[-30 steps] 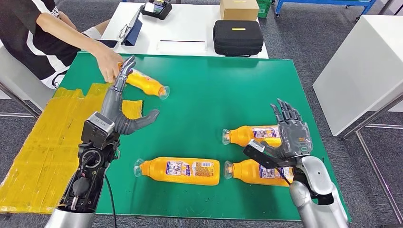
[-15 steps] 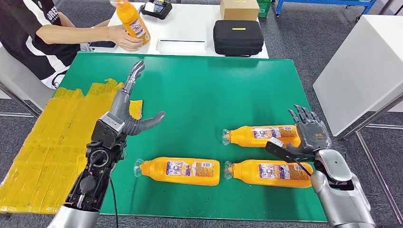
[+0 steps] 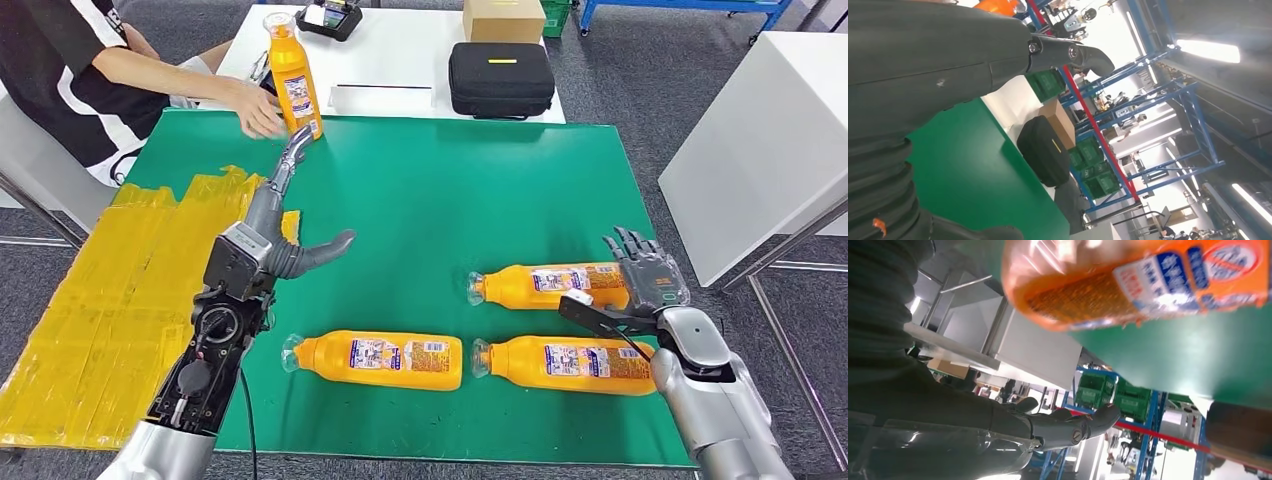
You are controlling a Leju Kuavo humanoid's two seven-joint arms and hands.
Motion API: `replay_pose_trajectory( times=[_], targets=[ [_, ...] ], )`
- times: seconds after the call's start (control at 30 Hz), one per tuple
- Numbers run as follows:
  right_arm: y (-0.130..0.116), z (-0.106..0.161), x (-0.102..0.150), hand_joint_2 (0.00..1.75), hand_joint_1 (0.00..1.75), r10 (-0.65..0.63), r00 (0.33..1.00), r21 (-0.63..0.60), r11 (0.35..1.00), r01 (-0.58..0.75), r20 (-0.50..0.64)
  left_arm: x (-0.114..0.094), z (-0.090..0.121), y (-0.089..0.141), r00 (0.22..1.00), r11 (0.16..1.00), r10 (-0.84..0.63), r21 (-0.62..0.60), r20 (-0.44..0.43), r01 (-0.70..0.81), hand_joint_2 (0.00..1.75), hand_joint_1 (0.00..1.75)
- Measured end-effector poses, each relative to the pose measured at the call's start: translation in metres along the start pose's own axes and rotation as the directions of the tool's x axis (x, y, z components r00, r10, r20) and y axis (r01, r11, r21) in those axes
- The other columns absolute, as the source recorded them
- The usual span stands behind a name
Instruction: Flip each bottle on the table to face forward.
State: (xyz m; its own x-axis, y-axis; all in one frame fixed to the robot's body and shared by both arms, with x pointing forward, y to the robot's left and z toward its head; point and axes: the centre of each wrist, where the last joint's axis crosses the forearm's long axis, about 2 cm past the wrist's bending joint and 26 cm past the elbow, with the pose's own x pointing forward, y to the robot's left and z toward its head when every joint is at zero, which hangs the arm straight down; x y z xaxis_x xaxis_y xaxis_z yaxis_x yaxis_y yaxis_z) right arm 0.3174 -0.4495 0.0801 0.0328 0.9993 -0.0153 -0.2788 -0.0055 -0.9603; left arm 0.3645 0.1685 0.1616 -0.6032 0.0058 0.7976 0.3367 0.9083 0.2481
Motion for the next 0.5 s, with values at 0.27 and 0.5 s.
replay_pose_trajectory(
  times=[0.27, 0.5],
  targets=[
    [0.009, -0.011, 0.015, 1.75, 0.0, -0.023, 1.0, 0.06, 0.998, 0.022, 0.007, -0.001, -0.001, -0.005, 1.0, 1.0, 0.02, -0.005, -0.016, -0.02, 1.75, 0.0],
    [0.014, -0.015, 0.022, 1.75, 0.0, -0.04, 0.999, 0.091, 0.995, 0.038, 0.017, -0.001, -0.002, -0.008, 0.999, 1.0, 0.03, -0.006, -0.02, -0.03, 1.75, 0.0]
  ],
)
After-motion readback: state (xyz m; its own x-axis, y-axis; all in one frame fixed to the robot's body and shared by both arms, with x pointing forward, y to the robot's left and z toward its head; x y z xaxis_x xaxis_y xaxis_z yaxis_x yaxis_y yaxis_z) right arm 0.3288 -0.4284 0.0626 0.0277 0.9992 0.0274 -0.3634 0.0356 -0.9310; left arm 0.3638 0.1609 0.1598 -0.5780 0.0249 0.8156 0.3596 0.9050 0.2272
